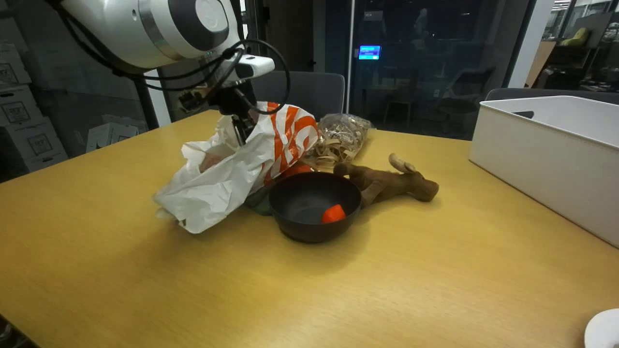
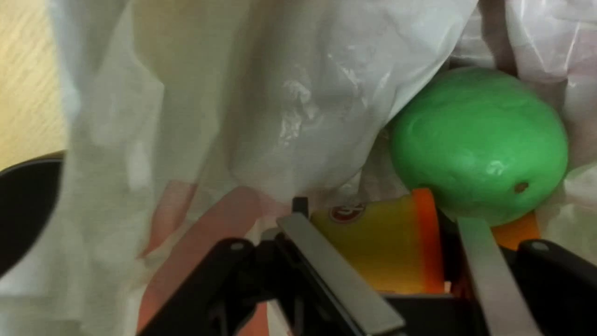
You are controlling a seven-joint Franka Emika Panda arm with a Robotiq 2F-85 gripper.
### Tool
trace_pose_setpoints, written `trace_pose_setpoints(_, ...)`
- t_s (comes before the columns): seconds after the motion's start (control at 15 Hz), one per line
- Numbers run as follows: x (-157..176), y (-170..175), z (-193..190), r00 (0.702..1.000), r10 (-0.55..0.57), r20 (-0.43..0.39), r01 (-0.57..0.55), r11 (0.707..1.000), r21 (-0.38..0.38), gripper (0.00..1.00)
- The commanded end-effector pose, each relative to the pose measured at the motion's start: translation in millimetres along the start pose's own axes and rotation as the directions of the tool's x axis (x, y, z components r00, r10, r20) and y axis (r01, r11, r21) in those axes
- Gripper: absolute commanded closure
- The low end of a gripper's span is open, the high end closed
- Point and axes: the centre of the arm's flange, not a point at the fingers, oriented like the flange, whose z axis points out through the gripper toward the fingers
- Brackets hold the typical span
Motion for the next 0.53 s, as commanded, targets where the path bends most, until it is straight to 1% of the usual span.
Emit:
trace_pose_setpoints(0.0,15,-9,2,0.998,0.063,-0.018,-0.063,0.998,0.001,0.15)
trace_pose_setpoints(0.07,15,-4,-3,0.998,0.063,-0.011,-0.063,0.998,0.014,0.1)
trace_pose_setpoints(0.13,16,2,-9,0.998,0.061,-0.007,-0.061,0.998,0.031,0.01)
trace_pose_setpoints(0.27,18,22,-27,0.998,0.051,0.026,-0.053,0.997,0.057,0.0)
trace_pose_setpoints(0.33,20,34,-38,0.998,0.038,0.049,-0.042,0.996,0.083,0.0)
trace_pose_setpoints(0.47,21,57,-58,0.993,-0.035,0.109,0.014,0.983,0.186,0.0)
